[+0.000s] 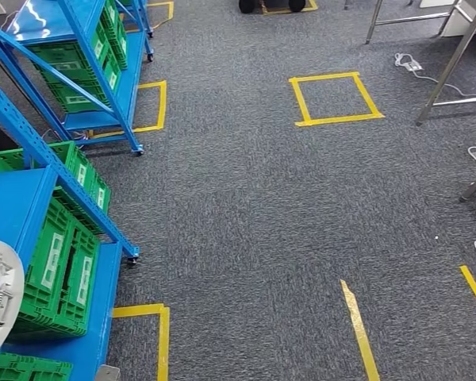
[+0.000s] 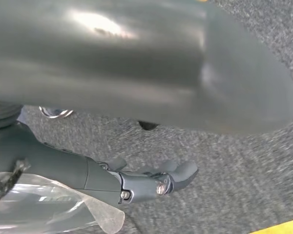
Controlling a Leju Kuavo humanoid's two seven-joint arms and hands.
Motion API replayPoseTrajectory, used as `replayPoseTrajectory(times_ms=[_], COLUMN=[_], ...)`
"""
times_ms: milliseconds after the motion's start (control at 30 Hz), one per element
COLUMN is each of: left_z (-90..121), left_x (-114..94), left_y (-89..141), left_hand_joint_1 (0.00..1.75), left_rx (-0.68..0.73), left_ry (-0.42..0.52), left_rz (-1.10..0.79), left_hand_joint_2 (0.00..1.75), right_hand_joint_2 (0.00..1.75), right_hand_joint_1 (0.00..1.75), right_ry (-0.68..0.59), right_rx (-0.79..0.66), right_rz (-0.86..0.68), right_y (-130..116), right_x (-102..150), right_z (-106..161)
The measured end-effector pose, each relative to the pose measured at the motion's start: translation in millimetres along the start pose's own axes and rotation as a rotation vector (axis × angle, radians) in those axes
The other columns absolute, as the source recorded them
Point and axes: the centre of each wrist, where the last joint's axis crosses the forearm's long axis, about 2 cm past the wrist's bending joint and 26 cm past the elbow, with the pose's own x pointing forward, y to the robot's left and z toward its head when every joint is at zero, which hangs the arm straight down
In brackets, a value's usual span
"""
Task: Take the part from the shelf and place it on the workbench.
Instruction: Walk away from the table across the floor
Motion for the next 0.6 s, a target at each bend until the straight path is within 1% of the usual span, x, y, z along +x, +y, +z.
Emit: replayPoseTrajectory(times_ms=[600], left_z=[3.4], left_x=[-4.7], left_y=[-3.8], left_hand_joint_1=[0.00], left_rx=[0.000], left_ry=[0.015], left_rz=[0.008], left_hand_joint_2=[0.00], right_hand_joint_2=[0.00], right_hand_joint_1=[0.00], right_ry=[-0.009], right_rx=[0.001], right_rz=[0.005], right_y=[-0.9], right_x=[3.5], right_z=[-2.2])
